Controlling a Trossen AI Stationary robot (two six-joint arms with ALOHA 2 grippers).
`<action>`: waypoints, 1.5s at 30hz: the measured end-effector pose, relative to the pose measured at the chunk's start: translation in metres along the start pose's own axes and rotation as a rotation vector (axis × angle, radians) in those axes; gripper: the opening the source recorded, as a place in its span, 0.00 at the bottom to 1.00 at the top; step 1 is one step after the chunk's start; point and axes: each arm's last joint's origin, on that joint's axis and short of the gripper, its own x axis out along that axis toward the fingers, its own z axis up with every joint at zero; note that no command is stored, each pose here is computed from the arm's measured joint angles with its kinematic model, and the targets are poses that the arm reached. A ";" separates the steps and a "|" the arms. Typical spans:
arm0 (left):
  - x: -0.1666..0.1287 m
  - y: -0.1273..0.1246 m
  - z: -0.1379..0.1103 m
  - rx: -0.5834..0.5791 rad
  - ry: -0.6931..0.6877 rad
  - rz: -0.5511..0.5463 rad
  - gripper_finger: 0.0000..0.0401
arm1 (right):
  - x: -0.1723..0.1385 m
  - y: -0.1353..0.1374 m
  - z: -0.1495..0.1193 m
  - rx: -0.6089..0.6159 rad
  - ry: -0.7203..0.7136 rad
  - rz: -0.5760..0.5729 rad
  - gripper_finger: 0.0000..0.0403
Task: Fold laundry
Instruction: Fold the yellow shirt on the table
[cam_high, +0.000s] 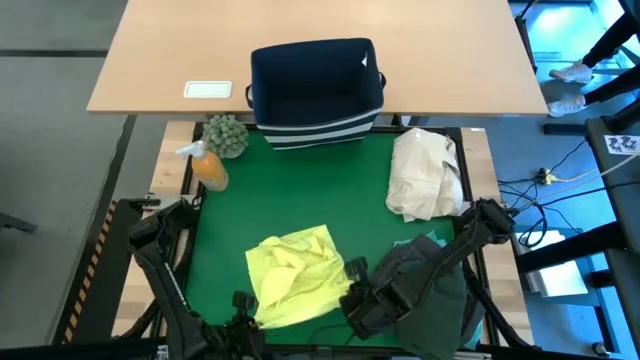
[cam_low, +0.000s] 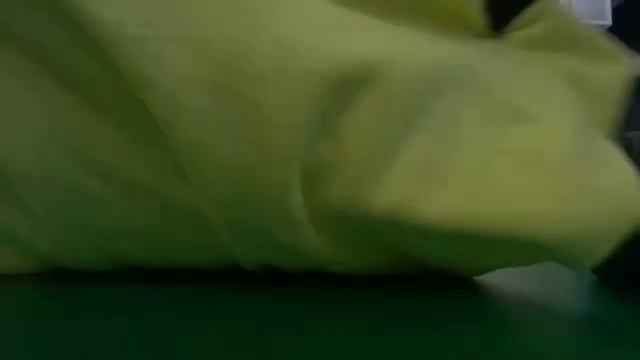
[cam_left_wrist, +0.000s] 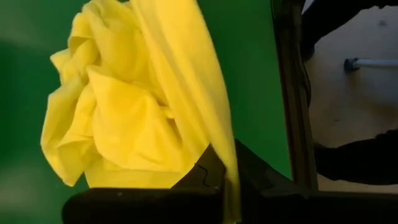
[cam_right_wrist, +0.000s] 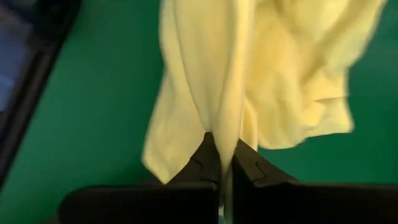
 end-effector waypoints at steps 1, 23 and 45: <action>-0.003 0.002 0.000 -0.003 -0.004 -0.004 0.00 | -0.001 -0.004 0.001 -0.004 -0.005 -0.008 0.01; -0.031 0.074 -0.026 -0.163 -0.136 -0.119 0.00 | -0.012 -0.054 -0.002 -0.020 0.001 -0.137 0.00; 0.051 0.173 -0.125 -0.443 -0.096 -0.163 0.00 | 0.081 -0.172 -0.040 0.174 0.022 -0.186 0.00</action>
